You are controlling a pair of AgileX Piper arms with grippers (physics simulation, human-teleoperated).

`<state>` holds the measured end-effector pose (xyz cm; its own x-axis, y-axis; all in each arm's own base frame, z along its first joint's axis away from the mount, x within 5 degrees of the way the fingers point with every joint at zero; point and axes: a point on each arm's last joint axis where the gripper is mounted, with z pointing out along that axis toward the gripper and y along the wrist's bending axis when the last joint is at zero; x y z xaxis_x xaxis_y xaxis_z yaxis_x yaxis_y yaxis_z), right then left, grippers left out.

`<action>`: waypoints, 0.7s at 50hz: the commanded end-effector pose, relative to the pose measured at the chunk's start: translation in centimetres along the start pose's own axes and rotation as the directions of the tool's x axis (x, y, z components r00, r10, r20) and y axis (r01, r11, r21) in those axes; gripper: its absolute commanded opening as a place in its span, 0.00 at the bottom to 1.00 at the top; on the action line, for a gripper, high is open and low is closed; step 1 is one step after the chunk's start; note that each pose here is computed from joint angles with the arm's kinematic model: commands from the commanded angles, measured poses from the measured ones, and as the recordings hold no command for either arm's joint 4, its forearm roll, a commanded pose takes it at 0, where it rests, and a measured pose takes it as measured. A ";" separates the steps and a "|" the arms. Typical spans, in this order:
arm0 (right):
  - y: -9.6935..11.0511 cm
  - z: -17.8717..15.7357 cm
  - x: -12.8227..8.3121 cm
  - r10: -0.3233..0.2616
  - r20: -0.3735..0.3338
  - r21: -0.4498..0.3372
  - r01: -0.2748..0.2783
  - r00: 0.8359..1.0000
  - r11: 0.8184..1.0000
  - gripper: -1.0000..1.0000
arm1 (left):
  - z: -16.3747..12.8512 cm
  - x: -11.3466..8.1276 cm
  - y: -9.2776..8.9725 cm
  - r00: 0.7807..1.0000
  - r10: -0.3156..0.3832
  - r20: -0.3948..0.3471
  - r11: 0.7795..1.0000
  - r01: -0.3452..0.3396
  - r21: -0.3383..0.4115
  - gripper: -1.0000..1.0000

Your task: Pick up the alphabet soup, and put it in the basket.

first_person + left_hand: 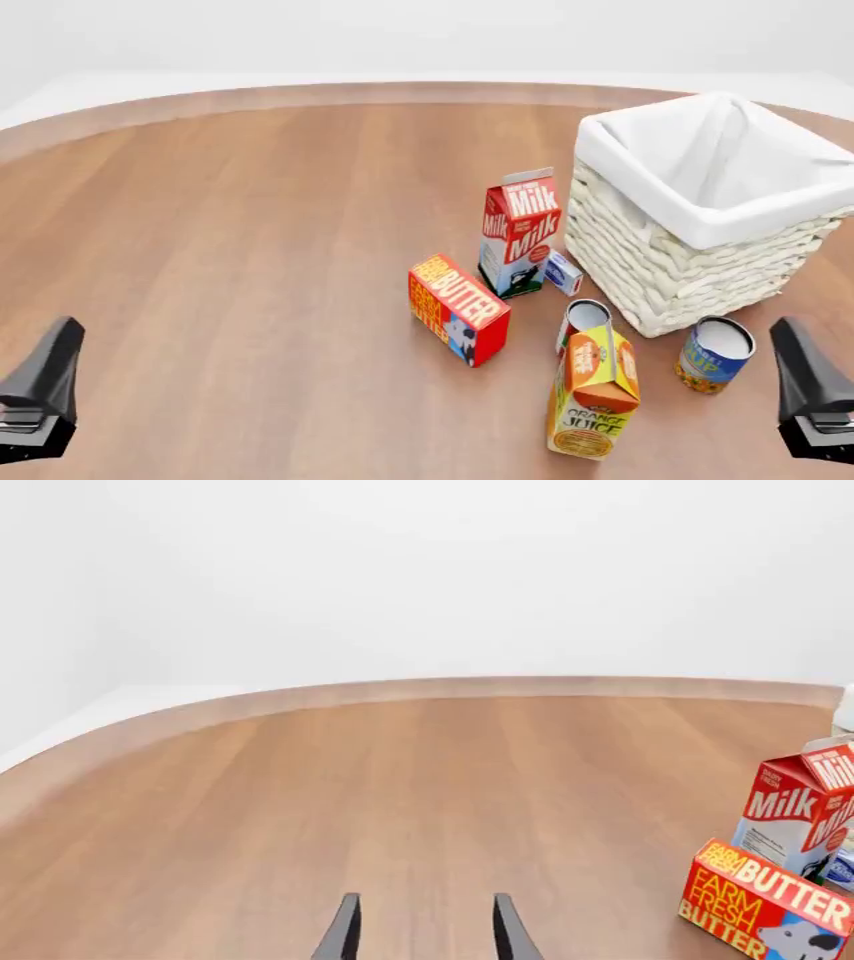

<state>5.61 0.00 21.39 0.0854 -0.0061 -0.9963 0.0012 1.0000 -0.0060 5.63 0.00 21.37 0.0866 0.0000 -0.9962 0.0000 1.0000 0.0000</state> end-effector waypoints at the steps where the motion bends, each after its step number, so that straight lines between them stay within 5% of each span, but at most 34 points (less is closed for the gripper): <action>1: 0.0 0.0 -0.2 -0.019 -0.006 0.001 0.019 1.000 1.000 1.00 | 0.0 -0.1 0.0 1.000 0.000 -0.001 1.000 0.000 0.000 1.00; 22: -0.1 -0.3 -2.4 -0.074 -0.020 0.016 0.074 0.997 0.997 1.00 | 0.0 -0.1 0.0 1.000 0.000 -0.001 1.000 0.000 0.000 1.00; 35: -0.1 -0.3 -1.7 -0.100 -0.089 0.003 0.101 0.991 0.995 1.00 | 0.0 -0.1 0.0 1.000 0.000 -0.001 1.000 0.000 0.000 1.00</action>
<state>5.20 -0.07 23.22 0.0340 -0.0862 -0.9957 0.0167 0.9962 -0.0857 5.66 0.00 21.44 0.0858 0.0000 -0.9963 0.0000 1.0000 0.0000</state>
